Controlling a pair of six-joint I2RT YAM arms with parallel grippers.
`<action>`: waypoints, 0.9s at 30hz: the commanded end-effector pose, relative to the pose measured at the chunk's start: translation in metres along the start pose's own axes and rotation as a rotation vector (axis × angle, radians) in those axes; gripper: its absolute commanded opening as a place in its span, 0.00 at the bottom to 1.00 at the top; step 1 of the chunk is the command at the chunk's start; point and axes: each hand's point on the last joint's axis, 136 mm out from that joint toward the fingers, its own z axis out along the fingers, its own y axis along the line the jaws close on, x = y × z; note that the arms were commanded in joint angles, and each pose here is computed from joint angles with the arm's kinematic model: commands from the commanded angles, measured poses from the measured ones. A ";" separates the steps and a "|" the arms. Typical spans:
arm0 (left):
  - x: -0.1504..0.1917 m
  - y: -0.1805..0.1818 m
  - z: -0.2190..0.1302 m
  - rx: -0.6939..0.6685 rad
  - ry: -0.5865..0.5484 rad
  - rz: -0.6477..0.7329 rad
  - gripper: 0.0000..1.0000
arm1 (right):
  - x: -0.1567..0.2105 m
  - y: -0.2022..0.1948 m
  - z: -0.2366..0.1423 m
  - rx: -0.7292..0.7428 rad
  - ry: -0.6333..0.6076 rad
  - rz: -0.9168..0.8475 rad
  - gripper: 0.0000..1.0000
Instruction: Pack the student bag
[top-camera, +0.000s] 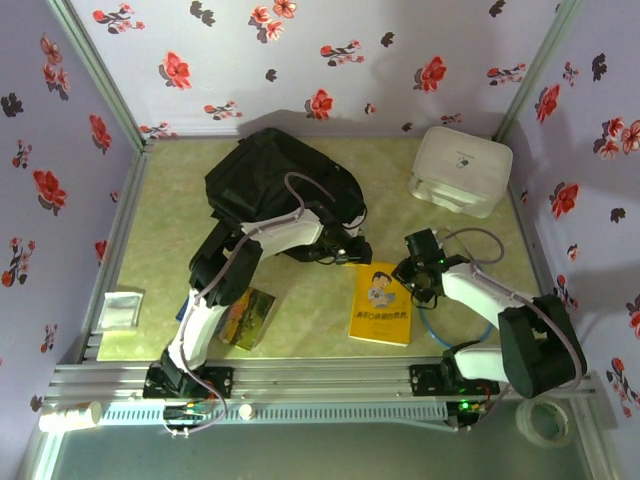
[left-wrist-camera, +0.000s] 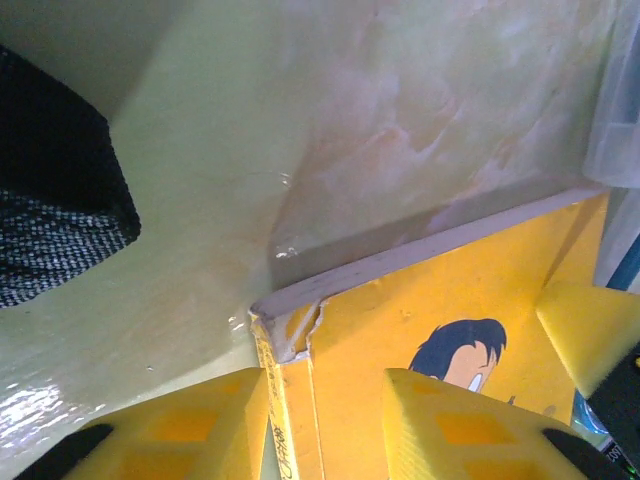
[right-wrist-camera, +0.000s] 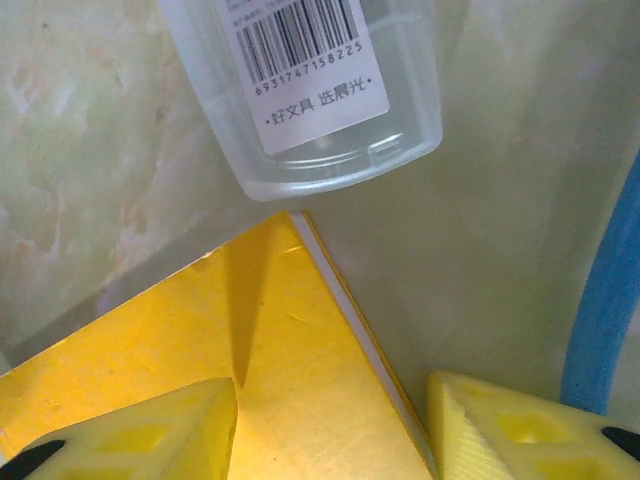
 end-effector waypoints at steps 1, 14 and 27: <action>0.009 0.005 -0.006 -0.023 0.000 -0.004 0.38 | 0.003 -0.005 -0.013 0.043 0.004 -0.081 0.55; 0.055 -0.001 -0.003 -0.002 0.078 -0.070 0.44 | 0.046 -0.017 -0.014 -0.001 0.164 -0.159 0.46; 0.060 -0.008 0.017 0.014 0.140 -0.076 0.44 | 0.055 -0.017 0.002 -0.001 0.206 -0.143 0.38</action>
